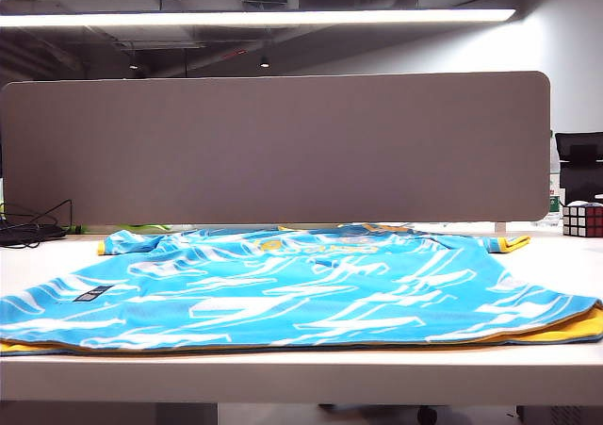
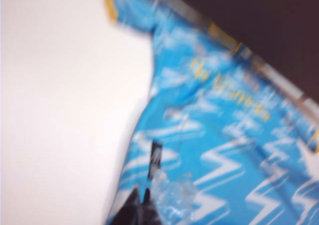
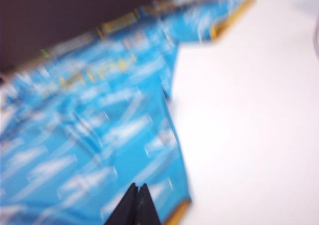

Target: Fold the bottom side of the soccer jersey horizontally towards the center, about one-third of the way, then fold the sleeve back towards the center, creating a straight line along the edge of the the soccer jersey, and finally fold the bottom of the soccer jersey up towards the top, creating a neat rectangle.

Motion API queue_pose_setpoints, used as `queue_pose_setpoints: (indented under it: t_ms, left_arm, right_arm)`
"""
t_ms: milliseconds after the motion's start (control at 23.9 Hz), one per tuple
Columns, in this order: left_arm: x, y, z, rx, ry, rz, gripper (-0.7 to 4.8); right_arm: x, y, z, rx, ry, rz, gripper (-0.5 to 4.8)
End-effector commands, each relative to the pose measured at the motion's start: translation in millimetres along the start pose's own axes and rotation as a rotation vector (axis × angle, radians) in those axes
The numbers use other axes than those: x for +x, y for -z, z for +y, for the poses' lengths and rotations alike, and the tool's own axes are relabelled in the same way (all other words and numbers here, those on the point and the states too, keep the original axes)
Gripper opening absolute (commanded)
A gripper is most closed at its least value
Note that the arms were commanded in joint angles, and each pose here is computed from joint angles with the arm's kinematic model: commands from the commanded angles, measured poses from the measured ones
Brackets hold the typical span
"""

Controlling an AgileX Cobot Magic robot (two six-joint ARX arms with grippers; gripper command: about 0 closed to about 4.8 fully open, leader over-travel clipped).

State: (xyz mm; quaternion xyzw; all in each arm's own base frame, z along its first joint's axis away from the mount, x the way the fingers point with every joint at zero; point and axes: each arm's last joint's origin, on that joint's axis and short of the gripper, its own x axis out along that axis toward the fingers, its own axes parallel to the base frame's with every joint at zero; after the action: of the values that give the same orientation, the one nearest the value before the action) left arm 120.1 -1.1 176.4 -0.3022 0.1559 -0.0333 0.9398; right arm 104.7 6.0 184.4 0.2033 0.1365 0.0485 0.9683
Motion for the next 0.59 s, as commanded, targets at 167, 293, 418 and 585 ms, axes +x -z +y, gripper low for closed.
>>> queue_pose_setpoints:
  t_ms: [167, 293, 418, 585]
  left_arm:
    - [44.4, -20.8, -10.2, 0.035, 0.058, 0.319, -0.06]
    - [60.7, -27.9, -12.7, 0.027, 0.067, 0.409, 0.31]
    - [73.1, -31.9, -13.6, 0.043, 0.083, 0.475, 2.72]
    - [83.3, -32.1, -10.8, 0.058, 0.041, 0.551, 3.44]
  right_arm:
    - [28.9, -32.3, 10.0, -0.068, 0.088, 0.345, -0.04]
    - [43.8, -42.8, 13.1, -0.086, 0.082, 0.469, 0.06]
    - [59.7, -48.2, 13.3, -0.105, 0.065, 0.581, 1.36]
    - [81.6, -45.5, 5.6, -0.042, 0.060, 0.709, 2.80]
